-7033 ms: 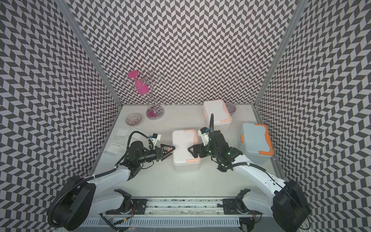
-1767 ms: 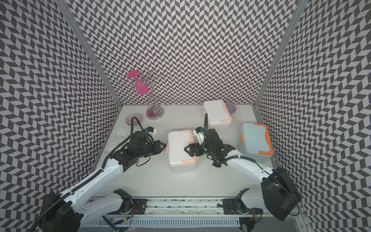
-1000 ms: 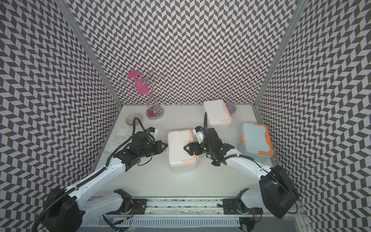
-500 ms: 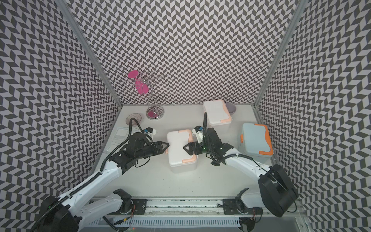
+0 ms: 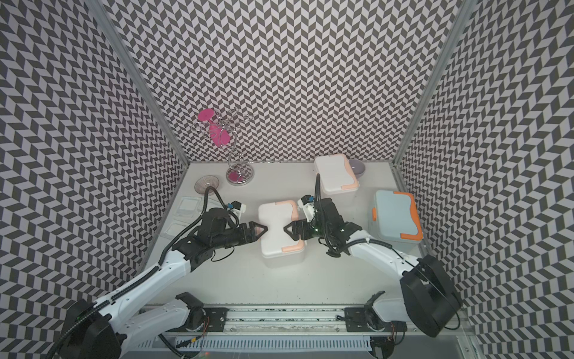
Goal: Open first aid kits and take out gauze
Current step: Fasten the fastener of the first aid kit, then move the first aid kit to the center of the board.
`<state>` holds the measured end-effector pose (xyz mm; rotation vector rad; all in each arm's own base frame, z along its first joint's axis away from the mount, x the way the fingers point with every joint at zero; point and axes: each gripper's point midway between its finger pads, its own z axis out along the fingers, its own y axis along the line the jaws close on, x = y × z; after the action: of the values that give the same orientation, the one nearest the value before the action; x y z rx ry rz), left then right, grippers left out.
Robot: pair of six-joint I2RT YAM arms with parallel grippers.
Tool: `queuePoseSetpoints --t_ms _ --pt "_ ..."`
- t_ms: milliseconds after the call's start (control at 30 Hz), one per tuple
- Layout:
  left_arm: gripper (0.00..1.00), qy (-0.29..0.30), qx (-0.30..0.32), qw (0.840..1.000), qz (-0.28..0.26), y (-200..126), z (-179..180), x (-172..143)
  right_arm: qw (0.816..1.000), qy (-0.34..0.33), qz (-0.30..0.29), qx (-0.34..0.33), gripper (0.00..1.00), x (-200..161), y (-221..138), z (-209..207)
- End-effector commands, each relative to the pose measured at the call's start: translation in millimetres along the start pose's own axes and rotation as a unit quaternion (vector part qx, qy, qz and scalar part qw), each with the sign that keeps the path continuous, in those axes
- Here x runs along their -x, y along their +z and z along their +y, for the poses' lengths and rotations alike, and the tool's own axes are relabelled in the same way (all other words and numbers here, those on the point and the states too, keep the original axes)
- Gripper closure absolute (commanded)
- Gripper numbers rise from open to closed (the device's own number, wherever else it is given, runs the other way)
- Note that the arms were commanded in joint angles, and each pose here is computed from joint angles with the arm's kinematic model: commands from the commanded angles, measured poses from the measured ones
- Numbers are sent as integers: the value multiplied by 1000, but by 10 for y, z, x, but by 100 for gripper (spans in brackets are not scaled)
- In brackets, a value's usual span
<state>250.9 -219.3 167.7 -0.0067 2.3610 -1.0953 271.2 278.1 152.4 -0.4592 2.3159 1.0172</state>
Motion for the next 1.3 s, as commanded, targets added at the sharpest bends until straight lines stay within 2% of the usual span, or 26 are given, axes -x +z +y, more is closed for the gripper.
queuePoseSetpoints --t_ms 0,267,433,567,667,733,800,900,1033,1133,1267 --pt "21 6 -45 999 6 67 -204 -12 1000 6 21 -4 14 -203 -21 -7" --pt "22 11 -58 998 12 233 -313 39 1000 10 24 14 14 -297 10 75" --pt "22 17 -39 998 -35 258 -316 387 1000 6 4 7 17 -68 95 91" --pt "22 3 -24 997 -76 253 -173 684 1000 4 -27 -1 17 232 157 94" --pt "22 -6 -13 997 -81 245 -80 752 999 0 -27 -19 14 348 215 28" --pt "22 -5 -2 996 -90 200 -53 766 998 4 -26 -51 6 363 214 -92" --pt "19 -5 6 995 -96 136 -24 738 996 10 -26 -81 0 330 151 -197" --pt "9 -7 22 995 -102 21 41 664 994 13 -41 -98 0 268 -24 -230" --pt "5 -5 21 993 -117 -182 18 587 993 11 -58 -99 0 113 -252 -205" --pt "4 -1 21 992 -122 -339 -20 507 994 -3 -63 -87 0 -49 -371 -53" --pt "3 8 16 991 -130 -573 -111 388 995 -41 -59 -71 1 -362 -412 347"
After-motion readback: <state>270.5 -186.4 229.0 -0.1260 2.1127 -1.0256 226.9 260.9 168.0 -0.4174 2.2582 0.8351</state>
